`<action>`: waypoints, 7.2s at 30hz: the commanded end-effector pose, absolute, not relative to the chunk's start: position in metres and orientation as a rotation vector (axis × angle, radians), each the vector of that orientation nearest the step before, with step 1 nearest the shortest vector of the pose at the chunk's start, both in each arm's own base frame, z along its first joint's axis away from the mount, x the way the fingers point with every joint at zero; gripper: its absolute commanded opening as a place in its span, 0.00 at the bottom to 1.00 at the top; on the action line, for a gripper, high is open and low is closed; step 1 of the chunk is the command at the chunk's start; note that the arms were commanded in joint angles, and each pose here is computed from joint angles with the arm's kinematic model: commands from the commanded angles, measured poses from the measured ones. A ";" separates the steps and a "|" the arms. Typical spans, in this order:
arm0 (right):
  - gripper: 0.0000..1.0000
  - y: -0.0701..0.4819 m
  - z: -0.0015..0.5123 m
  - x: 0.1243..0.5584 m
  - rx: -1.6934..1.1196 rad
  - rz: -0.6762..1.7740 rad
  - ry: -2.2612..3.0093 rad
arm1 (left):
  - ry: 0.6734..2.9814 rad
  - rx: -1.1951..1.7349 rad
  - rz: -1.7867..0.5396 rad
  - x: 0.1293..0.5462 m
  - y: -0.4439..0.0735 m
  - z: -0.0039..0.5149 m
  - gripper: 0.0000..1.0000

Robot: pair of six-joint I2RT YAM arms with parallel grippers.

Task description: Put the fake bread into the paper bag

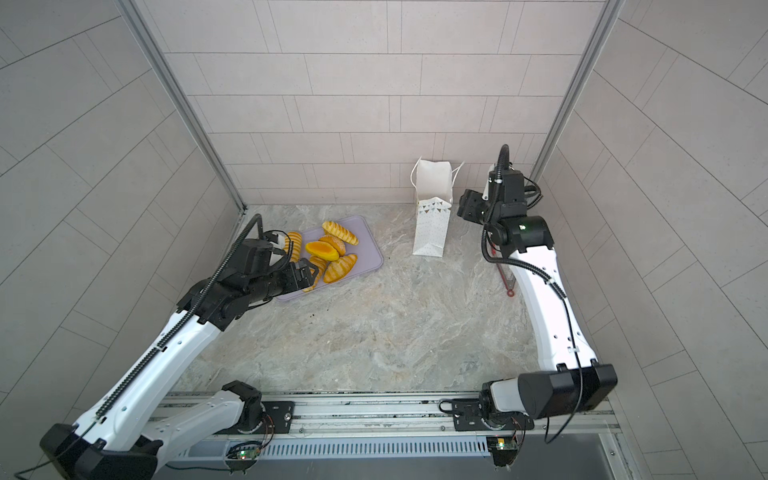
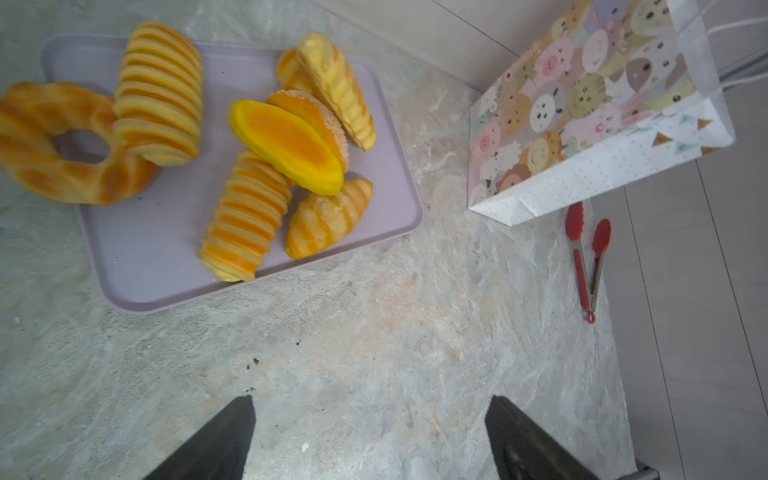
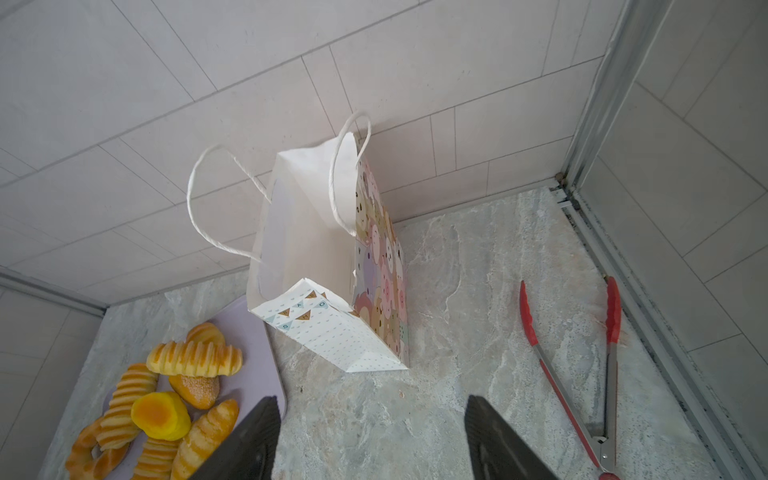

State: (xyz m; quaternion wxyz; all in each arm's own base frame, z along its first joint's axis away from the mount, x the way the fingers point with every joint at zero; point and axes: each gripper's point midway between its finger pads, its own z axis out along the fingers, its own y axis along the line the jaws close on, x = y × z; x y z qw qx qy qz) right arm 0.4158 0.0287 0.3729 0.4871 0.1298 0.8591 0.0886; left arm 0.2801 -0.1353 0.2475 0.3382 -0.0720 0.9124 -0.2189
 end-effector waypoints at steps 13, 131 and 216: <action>0.73 0.040 0.347 0.514 0.245 0.086 2.199 | 2.403 -0.113 -0.520 0.277 -0.141 0.247 0.94; 0.81 0.199 0.403 0.220 -0.161 0.388 2.060 | 2.311 -0.446 -0.683 0.318 -0.059 0.269 0.97; 0.28 0.275 0.043 0.543 -0.193 0.467 2.671 | 2.500 -0.678 -0.417 0.328 -0.020 0.195 0.96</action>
